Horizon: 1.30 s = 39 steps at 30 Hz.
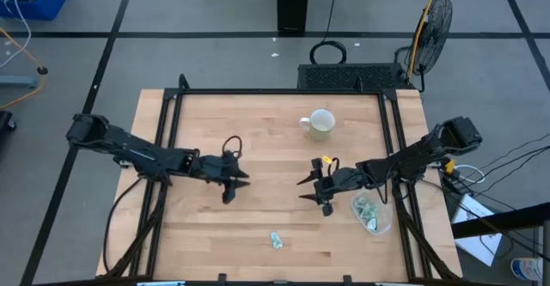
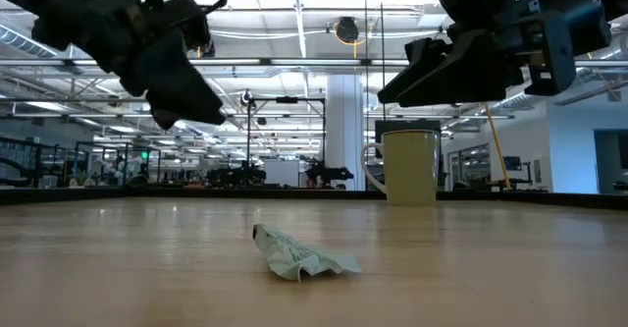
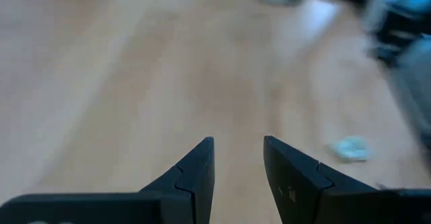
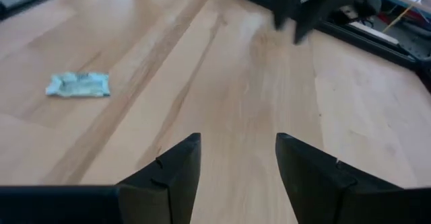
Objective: Pick and place Stevia / Truvia into bins
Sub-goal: Put the stevia packet into the transparent bin
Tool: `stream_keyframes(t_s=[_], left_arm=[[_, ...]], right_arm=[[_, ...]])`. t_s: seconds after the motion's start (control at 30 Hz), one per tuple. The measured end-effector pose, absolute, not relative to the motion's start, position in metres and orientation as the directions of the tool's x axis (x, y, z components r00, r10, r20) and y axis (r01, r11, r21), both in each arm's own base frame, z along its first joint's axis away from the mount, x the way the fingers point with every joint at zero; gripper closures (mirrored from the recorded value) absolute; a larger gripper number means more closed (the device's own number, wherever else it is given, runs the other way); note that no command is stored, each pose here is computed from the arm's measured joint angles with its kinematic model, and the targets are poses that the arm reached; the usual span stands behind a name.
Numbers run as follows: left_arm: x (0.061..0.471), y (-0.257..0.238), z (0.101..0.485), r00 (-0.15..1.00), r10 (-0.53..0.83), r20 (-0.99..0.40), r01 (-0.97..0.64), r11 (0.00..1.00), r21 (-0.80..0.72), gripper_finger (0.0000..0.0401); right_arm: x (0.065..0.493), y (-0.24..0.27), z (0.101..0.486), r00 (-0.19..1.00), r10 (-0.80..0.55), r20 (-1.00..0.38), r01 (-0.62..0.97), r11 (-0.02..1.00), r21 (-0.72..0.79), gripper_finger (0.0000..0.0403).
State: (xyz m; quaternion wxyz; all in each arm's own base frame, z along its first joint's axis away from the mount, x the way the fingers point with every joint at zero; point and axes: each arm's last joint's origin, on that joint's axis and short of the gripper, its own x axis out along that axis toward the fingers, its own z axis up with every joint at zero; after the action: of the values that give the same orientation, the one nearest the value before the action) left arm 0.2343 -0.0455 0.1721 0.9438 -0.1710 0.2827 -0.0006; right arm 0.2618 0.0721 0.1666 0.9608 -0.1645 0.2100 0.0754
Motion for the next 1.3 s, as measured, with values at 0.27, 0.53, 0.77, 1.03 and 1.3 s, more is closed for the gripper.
stream_keyframes(t_s=[0.27,0.53,0.77,1.03,1.3], left_arm=[[0.279,-0.104,0.161,0.776,-0.235,-0.585,0.261,0.964,-0.040,0.0270],[0.321,-0.138,0.147,0.688,-0.275,-0.672,0.386,0.922,0.018,0.0270],[0.332,-0.160,0.119,0.627,-0.303,-0.718,0.432,0.902,-0.003,0.0270],[0.327,-0.188,0.112,0.678,-0.260,-0.688,0.455,0.883,0.115,0.0270],[0.326,-0.189,0.113,0.689,-0.236,-0.685,0.457,0.876,0.157,0.0270]], right_arm=[[0.263,0.067,0.167,0.901,0.059,-0.429,-0.213,0.923,-0.320,0.0222],[0.264,0.065,0.167,0.903,0.054,-0.426,-0.206,0.925,-0.320,0.0222],[0.263,0.065,0.166,0.901,0.055,-0.431,-0.204,0.929,-0.309,0.0223],[0.264,0.066,0.167,0.902,0.055,-0.429,-0.188,0.943,-0.275,0.0226],[0.264,0.066,0.169,0.911,0.058,-0.408,-0.186,0.941,-0.283,0.0227]])
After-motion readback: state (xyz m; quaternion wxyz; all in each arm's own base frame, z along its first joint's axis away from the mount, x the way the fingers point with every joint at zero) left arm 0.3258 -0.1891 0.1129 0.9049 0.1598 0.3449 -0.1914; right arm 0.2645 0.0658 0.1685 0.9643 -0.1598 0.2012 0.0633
